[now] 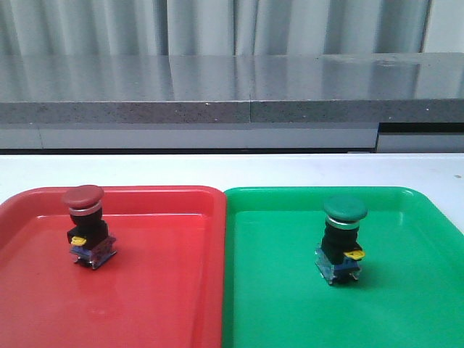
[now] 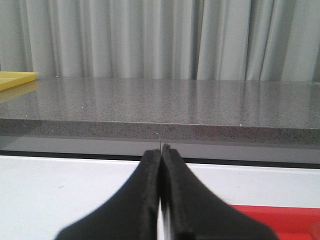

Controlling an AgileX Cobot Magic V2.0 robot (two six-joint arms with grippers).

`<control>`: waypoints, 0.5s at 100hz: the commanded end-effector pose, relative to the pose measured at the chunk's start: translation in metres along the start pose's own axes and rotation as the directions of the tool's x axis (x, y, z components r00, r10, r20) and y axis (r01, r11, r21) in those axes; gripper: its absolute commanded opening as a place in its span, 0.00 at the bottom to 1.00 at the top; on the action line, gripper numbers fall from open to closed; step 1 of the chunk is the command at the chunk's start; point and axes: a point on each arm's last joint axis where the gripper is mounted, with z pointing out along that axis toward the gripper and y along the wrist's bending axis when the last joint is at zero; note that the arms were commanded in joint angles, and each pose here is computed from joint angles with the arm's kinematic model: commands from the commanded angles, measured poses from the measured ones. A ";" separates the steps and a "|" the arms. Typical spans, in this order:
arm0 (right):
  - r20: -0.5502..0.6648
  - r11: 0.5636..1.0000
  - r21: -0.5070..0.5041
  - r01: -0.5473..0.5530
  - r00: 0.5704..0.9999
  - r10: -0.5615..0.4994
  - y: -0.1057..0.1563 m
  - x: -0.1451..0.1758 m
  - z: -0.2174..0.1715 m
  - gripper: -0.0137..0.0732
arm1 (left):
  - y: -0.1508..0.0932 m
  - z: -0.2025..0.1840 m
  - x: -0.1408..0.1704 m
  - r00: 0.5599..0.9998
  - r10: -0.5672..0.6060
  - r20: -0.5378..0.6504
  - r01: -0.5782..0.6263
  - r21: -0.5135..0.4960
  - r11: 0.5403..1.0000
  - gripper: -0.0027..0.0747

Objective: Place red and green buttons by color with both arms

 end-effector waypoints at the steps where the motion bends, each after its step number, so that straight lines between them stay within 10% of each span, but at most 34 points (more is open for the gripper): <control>1: 0.103 1.000 -0.009 -0.003 0.995 0.004 0.001 -0.013 -0.004 0.08 | 0.000 -0.003 -0.005 0.995 -0.007 0.098 0.006 0.002 1.000 0.01; 50: 0.095 1.000 -0.008 -0.021 0.995 0.022 0.001 -0.012 -0.004 0.08 | 0.000 -0.003 -0.005 0.995 -0.007 0.098 0.006 0.002 1.000 0.01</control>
